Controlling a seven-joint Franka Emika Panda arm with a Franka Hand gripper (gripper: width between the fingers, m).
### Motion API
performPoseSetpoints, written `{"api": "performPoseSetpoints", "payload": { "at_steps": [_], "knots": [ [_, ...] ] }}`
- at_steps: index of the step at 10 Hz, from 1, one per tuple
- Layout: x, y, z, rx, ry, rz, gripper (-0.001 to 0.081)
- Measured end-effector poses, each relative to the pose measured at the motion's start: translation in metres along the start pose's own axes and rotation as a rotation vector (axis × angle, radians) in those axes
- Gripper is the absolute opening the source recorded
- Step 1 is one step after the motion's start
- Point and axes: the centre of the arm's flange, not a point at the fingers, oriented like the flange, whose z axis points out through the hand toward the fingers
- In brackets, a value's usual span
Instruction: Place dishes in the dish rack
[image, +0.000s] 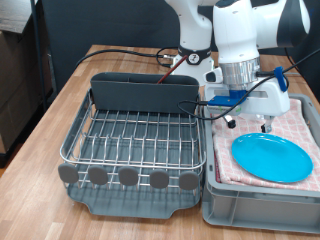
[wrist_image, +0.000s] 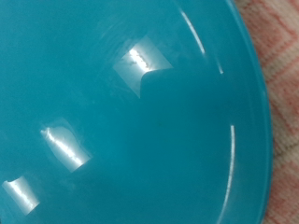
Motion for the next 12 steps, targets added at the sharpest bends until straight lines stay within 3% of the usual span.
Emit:
{"api": "performPoseSetpoints", "payload": {
  "at_steps": [10,11,12],
  "knots": [
    [0.000,-0.013,0.021,0.018,-0.008,-0.004,0.0803],
    [0.000,-0.012,0.021,0.022,-0.006,0.001,0.0681],
    [0.000,-0.012,0.021,0.024,-0.004,0.005,0.0681]
  ]
}}
